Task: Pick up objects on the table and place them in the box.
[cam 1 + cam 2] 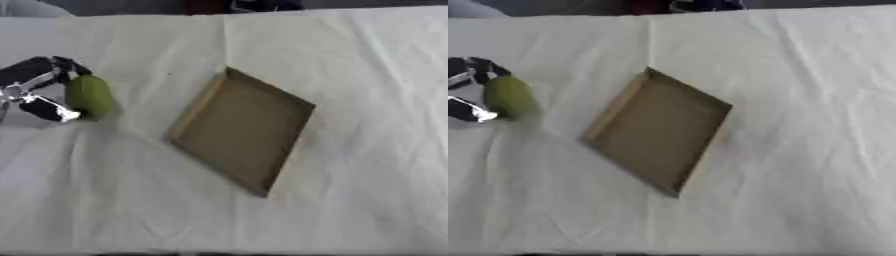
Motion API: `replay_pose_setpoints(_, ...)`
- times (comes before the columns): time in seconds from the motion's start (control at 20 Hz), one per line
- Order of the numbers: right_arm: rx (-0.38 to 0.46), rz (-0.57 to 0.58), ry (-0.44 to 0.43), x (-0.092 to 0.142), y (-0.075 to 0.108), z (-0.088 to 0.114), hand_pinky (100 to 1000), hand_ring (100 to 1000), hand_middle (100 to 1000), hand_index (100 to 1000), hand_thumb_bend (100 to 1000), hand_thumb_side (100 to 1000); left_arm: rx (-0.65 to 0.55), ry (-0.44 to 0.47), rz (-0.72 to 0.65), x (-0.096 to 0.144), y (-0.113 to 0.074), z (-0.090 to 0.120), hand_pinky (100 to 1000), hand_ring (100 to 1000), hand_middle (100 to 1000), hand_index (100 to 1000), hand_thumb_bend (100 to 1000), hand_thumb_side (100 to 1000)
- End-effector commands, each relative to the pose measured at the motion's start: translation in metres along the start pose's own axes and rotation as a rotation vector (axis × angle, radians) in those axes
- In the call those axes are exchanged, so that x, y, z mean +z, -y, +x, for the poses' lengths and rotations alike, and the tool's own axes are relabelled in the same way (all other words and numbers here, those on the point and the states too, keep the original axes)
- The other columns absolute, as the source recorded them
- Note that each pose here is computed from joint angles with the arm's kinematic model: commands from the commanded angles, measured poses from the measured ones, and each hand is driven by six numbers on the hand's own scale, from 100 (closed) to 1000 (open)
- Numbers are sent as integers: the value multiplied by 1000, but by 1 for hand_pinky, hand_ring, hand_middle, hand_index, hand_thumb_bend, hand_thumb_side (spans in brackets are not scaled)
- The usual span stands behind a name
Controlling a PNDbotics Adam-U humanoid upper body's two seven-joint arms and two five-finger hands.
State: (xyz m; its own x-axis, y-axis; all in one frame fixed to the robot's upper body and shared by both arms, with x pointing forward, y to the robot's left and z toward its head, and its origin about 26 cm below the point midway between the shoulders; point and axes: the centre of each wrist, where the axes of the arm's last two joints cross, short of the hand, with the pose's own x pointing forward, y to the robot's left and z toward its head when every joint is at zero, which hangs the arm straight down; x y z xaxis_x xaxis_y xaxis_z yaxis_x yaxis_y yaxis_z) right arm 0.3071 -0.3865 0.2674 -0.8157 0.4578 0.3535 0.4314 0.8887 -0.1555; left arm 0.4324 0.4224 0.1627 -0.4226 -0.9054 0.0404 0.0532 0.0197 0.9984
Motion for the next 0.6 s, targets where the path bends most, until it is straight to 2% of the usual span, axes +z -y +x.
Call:
replay_pose_setpoints(0.05, 11, -2, 28, -8, 4, 5, 729, 628, 612, 740, 100, 291, -25, 1, 54, 3, -16, -2, 629, 546, 669, 726, 414, 100)
replay_pose_setpoints(0.2, 11, -4, 24, -7, 4, 5, 729, 627, 612, 740, 100, 293, -20, 7, 82, 2, -19, -1, 599, 507, 584, 610, 360, 100)
replay_pose_setpoints(0.35, 10, -6, 23, -7, 4, 5, 729, 627, 612, 740, 100, 292, -21, 6, 101, 2, -20, 0, 552, 458, 539, 563, 342, 100)
replay_pose_setpoints(0.5, 11, -8, 21, -7, 4, 5, 729, 627, 612, 740, 100, 292, -18, 20, 134, 0, -22, 2, 501, 362, 475, 492, 412, 100)
replay_pose_setpoints(0.6, 12, -10, 21, -6, 4, 5, 729, 627, 612, 740, 100, 291, -18, 36, 165, -1, -25, 5, 489, 338, 467, 482, 440, 100)
